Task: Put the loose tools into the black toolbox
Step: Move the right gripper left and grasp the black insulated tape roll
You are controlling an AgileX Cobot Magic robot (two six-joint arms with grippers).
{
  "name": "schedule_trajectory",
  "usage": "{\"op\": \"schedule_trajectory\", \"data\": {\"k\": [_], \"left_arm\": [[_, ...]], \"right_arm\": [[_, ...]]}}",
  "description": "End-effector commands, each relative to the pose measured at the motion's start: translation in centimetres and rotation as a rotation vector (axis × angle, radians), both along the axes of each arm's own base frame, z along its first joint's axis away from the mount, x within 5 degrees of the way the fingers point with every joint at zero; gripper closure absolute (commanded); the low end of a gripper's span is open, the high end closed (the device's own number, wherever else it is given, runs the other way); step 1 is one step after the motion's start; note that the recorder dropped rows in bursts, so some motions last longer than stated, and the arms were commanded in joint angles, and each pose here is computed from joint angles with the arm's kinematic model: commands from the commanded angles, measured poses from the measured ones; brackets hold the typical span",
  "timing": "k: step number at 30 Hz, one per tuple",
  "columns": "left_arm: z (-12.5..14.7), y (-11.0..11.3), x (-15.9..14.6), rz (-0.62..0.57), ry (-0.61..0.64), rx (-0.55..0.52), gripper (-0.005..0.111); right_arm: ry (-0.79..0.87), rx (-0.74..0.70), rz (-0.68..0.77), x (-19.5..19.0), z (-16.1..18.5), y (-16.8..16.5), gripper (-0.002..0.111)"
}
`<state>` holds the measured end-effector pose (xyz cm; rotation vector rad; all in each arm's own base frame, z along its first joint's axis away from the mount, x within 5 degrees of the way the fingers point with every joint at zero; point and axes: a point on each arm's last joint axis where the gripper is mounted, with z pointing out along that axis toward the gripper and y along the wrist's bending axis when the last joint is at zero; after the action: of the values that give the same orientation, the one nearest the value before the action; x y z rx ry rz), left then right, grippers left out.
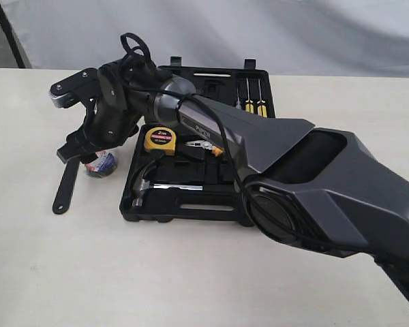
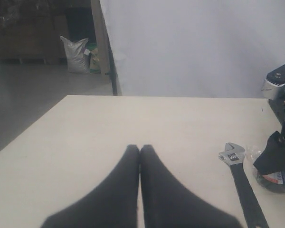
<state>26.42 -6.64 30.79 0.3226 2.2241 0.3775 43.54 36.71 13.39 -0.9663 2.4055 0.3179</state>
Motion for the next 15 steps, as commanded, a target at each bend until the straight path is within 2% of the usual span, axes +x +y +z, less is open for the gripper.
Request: {"op": "schedule_trajectory", "data": {"k": [1, 3, 11, 13, 15], "left_arm": [[-0.07, 0.01, -0.16, 0.001, -0.005, -0.027, 0.105], [-0.07, 0.01, -0.16, 0.001, -0.005, -0.027, 0.105], [-0.07, 0.01, -0.16, 0.001, -0.005, -0.027, 0.105], [-0.07, 0.01, -0.16, 0.001, -0.005, -0.027, 0.105], [-0.07, 0.01, -0.16, 0.001, -0.005, -0.027, 0.105]], "right_arm": [[0.015, -0.014, 0.006, -0.07, -0.59, -0.01, 0.031], [0.024, -0.021, 0.006, -0.11, -0.90, -0.04, 0.027], [0.030, -0.033, 0.009, -0.13, -1.29, -0.09, 0.031], [0.030, -0.033, 0.009, -0.13, -1.29, -0.09, 0.043], [0.036, -0.041, 0.010, -0.20, -1.21, -0.16, 0.063]]}}
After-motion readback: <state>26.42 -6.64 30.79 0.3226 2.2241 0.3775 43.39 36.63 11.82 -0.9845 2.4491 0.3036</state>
